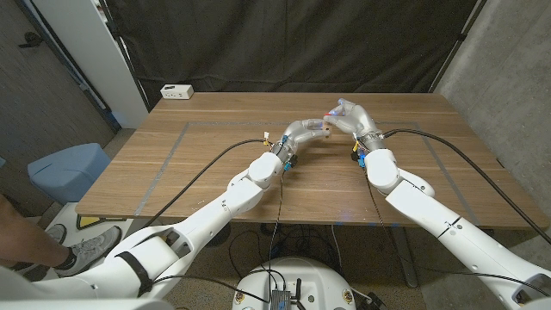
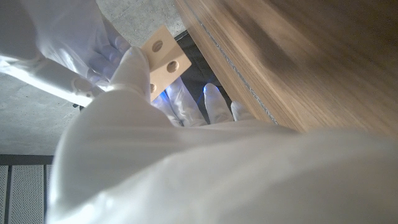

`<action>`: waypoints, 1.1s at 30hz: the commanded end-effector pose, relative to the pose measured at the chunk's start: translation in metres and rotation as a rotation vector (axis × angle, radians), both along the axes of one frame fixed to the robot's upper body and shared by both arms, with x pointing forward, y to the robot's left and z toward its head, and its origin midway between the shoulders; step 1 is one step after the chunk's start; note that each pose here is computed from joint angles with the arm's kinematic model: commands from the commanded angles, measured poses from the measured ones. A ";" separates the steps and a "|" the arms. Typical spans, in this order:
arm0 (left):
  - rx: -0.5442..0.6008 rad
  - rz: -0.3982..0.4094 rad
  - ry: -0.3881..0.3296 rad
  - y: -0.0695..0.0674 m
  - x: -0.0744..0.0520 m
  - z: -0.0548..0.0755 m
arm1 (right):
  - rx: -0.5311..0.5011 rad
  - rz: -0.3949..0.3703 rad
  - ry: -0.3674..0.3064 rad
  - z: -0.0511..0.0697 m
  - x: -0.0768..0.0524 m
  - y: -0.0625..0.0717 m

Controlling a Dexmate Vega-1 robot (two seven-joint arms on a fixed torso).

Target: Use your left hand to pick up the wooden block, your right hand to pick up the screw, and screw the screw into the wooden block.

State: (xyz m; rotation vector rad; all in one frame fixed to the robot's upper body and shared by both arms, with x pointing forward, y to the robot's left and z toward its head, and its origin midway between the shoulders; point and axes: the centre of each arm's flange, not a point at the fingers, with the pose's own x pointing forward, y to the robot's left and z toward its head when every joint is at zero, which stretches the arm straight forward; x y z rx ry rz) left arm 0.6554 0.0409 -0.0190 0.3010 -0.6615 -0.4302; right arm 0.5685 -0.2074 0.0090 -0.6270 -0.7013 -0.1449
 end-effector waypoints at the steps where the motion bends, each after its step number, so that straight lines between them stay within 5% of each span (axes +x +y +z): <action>1: 0.000 -0.002 0.000 -0.002 0.001 0.001 | 0.001 0.001 -0.001 0.001 0.002 -0.002; 33: 0.005 -0.011 0.007 -0.006 0.009 0.005 | 0.015 -0.009 0.007 -0.004 0.009 -0.006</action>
